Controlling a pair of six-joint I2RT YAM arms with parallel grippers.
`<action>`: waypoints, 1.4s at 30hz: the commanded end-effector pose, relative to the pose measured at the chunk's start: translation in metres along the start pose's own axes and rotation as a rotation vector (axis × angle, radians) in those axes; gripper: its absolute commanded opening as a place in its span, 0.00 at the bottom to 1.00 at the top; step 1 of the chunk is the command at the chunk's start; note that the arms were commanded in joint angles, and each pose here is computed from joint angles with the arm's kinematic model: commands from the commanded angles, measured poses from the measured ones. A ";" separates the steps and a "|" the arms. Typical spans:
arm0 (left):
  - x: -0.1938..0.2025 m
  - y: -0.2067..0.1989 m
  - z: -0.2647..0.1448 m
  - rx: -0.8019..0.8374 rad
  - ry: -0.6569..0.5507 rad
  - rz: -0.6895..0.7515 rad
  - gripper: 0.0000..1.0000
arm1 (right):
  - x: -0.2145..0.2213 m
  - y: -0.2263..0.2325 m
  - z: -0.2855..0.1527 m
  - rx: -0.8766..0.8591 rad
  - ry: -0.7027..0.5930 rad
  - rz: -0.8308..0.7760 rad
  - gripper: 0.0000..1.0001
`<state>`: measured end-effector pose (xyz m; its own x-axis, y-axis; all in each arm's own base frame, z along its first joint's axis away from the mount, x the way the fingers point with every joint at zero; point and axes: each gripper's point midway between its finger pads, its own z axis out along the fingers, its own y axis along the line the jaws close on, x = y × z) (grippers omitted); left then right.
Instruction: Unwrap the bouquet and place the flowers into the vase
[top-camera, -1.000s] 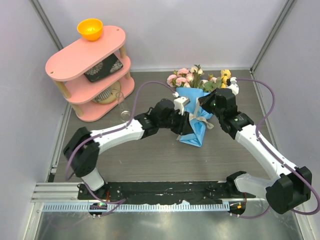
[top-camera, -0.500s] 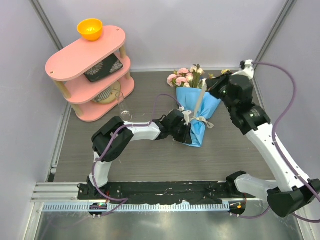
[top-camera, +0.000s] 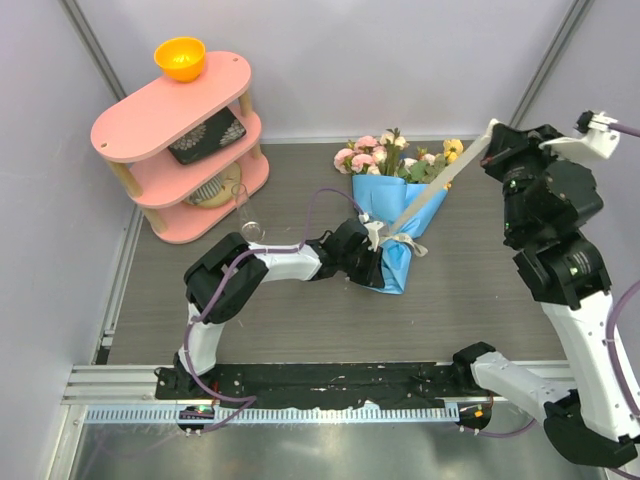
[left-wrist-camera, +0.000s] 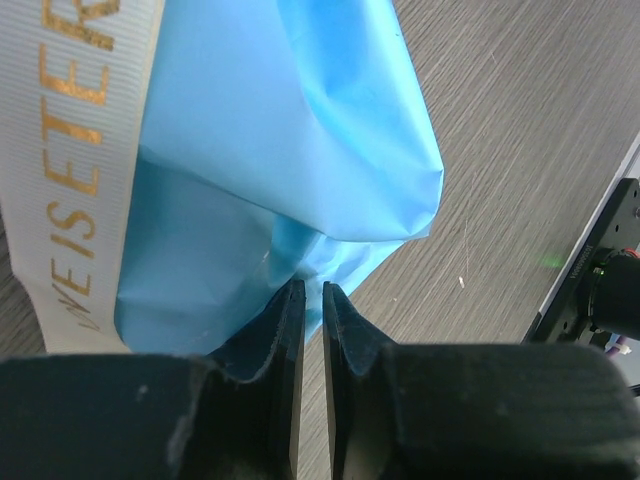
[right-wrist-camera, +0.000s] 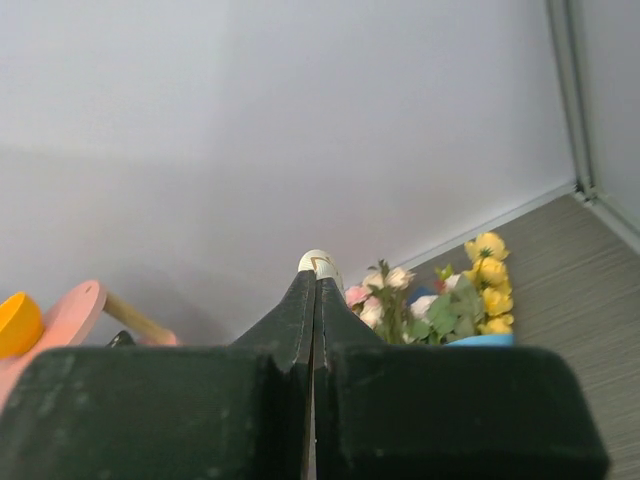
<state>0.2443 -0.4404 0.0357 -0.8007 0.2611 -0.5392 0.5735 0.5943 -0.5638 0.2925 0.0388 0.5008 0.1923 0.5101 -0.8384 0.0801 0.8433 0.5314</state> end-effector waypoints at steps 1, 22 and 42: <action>-0.018 -0.015 0.007 0.058 -0.046 0.024 0.16 | -0.077 -0.024 -0.030 0.092 -0.246 -0.031 0.01; -0.032 -0.037 0.010 0.112 -0.060 0.036 0.17 | -0.156 -0.133 -0.131 0.543 -0.613 0.083 0.01; -0.030 -0.040 0.015 0.127 -0.041 0.024 0.22 | -0.205 -0.104 -0.133 0.462 -0.686 0.089 0.01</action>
<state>0.2457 -0.4691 0.0411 -0.8026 0.2587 -0.5375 0.5820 0.5372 -0.6105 0.1102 -0.1343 0.5931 0.7485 0.2441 -0.6166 0.4130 0.5558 0.7215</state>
